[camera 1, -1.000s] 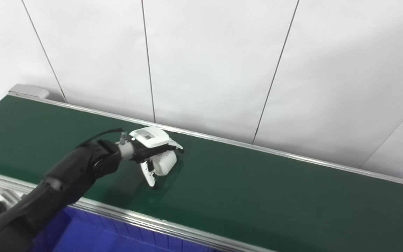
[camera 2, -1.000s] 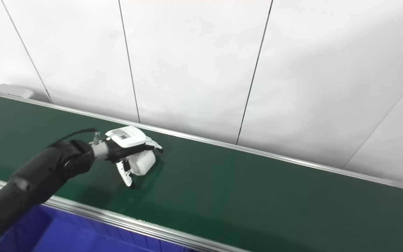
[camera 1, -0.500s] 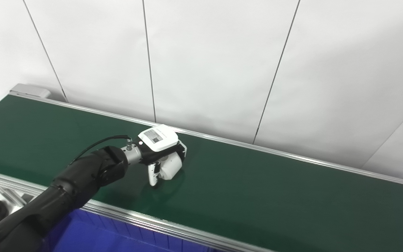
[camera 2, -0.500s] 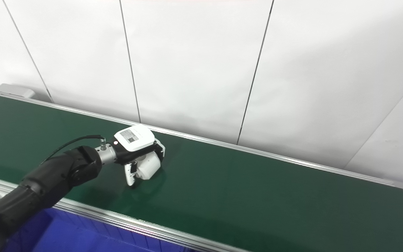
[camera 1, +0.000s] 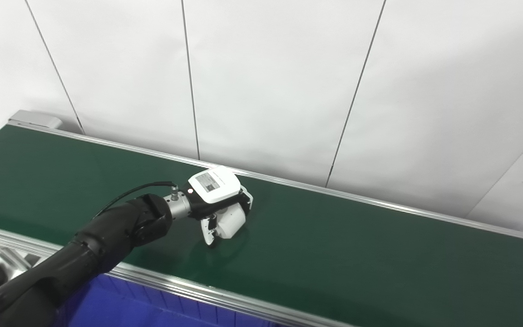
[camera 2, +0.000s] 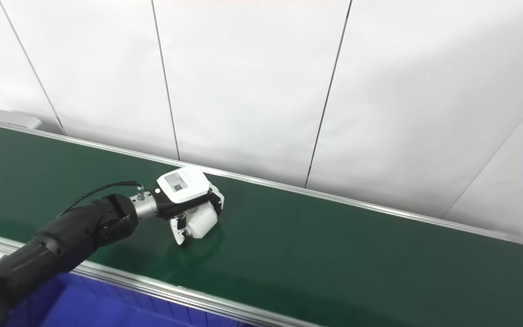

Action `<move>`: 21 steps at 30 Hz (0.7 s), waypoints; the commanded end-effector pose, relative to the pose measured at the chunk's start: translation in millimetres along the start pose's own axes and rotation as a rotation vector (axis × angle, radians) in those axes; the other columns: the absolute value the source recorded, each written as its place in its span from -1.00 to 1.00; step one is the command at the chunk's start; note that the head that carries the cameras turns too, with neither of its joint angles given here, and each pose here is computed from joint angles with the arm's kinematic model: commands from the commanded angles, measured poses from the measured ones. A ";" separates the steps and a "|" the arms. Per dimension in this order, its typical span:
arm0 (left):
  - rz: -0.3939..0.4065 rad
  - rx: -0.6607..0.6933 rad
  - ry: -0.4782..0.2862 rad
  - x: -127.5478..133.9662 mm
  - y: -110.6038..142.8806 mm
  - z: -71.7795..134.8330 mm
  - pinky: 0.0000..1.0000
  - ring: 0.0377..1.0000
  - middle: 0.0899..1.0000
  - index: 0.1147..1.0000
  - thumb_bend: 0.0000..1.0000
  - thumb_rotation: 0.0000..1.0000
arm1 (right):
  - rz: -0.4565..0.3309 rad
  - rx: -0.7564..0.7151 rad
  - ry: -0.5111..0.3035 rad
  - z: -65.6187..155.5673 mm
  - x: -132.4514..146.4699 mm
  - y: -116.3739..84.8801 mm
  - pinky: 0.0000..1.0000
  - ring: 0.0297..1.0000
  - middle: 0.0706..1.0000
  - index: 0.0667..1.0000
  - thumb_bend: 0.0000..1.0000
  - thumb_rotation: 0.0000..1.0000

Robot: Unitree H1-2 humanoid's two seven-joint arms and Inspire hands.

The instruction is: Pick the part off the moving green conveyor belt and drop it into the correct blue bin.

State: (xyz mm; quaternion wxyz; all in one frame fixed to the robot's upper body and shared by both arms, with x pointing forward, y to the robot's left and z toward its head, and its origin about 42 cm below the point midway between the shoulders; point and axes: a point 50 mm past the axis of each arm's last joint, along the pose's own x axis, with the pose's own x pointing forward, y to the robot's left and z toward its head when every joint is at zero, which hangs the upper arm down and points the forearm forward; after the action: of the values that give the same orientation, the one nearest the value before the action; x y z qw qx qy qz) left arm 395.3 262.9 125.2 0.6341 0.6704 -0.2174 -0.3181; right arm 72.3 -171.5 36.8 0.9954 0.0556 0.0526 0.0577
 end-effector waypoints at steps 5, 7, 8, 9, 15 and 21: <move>0.103 -0.002 -0.023 -19.1 56.5 2.5 -0.15 -0.17 -0.13 -0.17 0.05 -1.00 | 0.009 0.007 -0.031 14.9 -1.4 -2.2 1.00 1.00 1.00 1.00 0.32 0.77; 0.140 -0.016 -0.028 -27.2 73.3 11.4 -0.19 -0.23 -0.22 -0.13 0.04 -1.00 | 0.007 0.010 -0.034 19.8 -1.1 -3.6 1.00 1.00 1.00 1.00 0.33 0.76; 0.156 -0.023 -0.027 -32.8 82.3 17.0 -0.22 -0.26 -0.25 -0.12 0.04 -1.00 | 0.007 0.009 -0.030 22.6 -1.2 -4.2 1.00 1.00 1.00 1.00 0.33 0.78; 0.166 -0.026 -0.025 -37.2 91.8 22.4 -0.23 -0.26 -0.24 -0.12 0.04 -1.00 | 0.006 0.007 -0.027 27.0 -1.3 -5.2 1.00 1.00 1.00 1.00 0.34 0.82; 0.191 -0.061 -0.046 -74.5 136.5 58.4 -0.27 -0.29 -0.25 -0.12 0.04 -1.00 | 0.020 0.019 -0.044 37.0 -2.0 -14.6 1.00 1.00 1.00 1.00 0.36 0.94; 0.130 -0.055 0.009 -107.3 154.9 79.6 -0.23 -0.25 -0.22 -0.12 0.04 -1.00 | 0.029 0.013 -0.032 48.9 -2.9 -20.7 1.00 1.00 1.00 1.00 0.34 1.00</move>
State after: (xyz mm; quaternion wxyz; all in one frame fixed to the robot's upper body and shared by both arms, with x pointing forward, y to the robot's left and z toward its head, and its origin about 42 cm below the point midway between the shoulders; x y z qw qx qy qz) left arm 284.9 257.6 278.3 0.6797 0.6235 -0.2515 -0.2933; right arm 77.3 -198.5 74.9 0.9949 0.0571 0.0450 0.0704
